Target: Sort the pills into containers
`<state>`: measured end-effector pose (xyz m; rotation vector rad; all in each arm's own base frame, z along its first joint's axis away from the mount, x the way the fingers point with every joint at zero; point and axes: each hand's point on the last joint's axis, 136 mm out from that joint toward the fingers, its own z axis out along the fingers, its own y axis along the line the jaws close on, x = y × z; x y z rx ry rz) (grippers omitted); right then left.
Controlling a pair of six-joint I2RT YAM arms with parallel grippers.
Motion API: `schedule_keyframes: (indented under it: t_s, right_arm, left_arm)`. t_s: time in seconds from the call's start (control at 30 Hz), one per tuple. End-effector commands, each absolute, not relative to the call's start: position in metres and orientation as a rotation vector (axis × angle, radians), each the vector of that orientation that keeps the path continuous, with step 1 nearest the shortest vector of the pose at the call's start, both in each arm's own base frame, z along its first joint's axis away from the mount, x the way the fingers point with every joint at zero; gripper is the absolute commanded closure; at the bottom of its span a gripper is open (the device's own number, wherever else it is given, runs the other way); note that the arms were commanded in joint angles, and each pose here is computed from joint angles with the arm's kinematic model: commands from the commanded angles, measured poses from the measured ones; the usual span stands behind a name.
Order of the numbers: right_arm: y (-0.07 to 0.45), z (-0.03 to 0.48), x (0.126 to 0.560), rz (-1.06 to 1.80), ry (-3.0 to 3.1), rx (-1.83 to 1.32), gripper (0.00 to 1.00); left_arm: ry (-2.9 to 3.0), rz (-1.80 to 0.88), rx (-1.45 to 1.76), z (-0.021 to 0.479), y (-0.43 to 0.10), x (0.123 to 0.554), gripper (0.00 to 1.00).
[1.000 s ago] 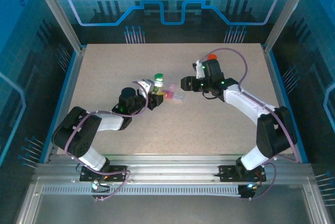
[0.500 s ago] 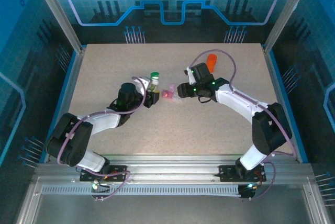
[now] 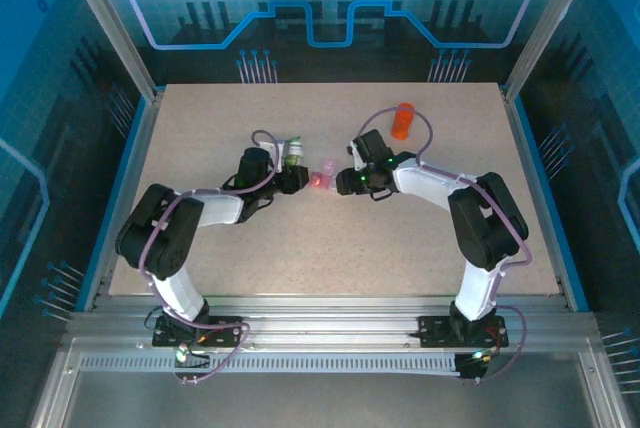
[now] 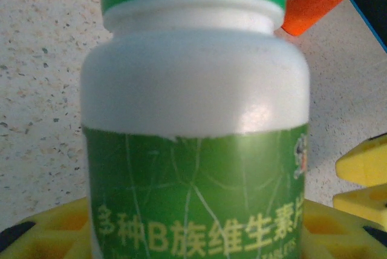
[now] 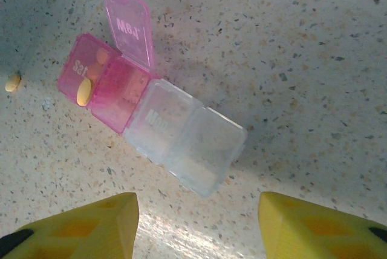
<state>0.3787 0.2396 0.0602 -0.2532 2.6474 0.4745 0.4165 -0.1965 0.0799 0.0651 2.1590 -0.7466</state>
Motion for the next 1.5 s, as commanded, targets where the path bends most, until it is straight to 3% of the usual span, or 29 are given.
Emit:
schedule_keyframes:
  t_s: [0.0,0.33,0.63,0.8,1.0,1.47]
  right_arm:
    - [0.246,0.064,0.392,0.549,2.622,-0.200,0.45]
    - [0.242,0.051,0.395,0.603,2.634,-0.162,0.46]
    - [0.243,0.038,0.393,0.623,2.659,-0.148,0.48]
    - [0.244,0.035,0.392,0.641,2.660,-0.143,0.48]
    - [0.243,0.032,0.391,0.638,2.668,-0.147,0.49]
    - [0.241,0.030,0.394,0.632,2.678,-0.132,0.48]
  left_arm:
    - [2.061,-0.810,0.032,0.094,-0.205,0.432,1.00]
    - [2.058,-0.780,-0.026,0.070,-0.209,0.449,1.00]
    - [2.058,-0.925,-0.050,0.071,-0.233,0.444,1.00]
    - [2.085,-0.828,0.001,0.066,-0.236,0.441,1.00]
    - [2.105,-0.727,0.024,0.069,-0.225,0.439,1.00]
    - [2.086,-0.835,0.026,0.093,-0.238,0.436,1.00]
